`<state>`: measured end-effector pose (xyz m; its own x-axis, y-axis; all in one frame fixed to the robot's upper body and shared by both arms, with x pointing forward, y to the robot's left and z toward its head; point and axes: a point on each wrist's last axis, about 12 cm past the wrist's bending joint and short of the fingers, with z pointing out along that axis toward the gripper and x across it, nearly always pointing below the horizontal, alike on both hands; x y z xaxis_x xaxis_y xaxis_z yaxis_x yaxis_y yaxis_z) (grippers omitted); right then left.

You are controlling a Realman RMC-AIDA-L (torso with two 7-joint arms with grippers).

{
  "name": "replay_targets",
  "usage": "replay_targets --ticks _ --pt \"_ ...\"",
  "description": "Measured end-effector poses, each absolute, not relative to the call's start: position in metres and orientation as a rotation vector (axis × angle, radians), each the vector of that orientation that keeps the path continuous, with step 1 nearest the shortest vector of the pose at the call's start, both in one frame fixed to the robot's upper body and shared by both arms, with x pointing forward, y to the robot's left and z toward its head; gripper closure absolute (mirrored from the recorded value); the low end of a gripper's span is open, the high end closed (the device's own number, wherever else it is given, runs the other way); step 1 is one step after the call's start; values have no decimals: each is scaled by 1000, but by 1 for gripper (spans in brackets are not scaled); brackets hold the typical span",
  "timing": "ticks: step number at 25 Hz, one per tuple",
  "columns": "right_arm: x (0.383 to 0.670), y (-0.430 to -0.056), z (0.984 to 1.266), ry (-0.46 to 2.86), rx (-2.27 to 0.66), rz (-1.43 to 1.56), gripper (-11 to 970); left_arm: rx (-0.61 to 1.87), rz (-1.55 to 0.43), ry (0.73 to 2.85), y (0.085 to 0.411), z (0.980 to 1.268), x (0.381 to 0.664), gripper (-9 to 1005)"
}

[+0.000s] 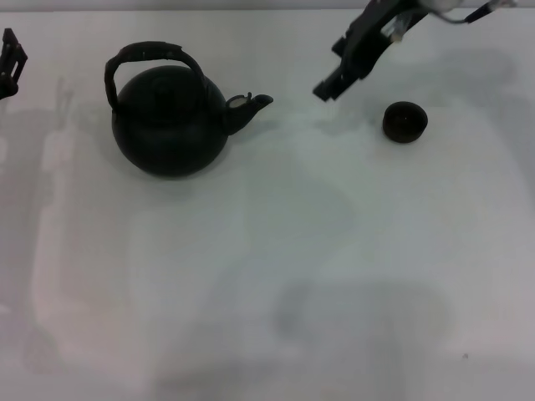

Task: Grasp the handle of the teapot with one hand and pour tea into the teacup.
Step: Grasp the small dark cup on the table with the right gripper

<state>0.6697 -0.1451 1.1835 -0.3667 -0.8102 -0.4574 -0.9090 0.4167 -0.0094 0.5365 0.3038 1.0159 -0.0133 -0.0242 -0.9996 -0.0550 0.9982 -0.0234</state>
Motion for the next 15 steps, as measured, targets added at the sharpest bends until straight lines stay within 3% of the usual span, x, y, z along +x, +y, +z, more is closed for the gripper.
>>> replay_targets --ticks 6,15 --pt "665 -121 1165 2299 -1582 106 172 -67 23 1581 304 1015 534 167" --pt "672 -124 1152 2420 -1451 31 179 -69 18 1582 302 1015 534 167"
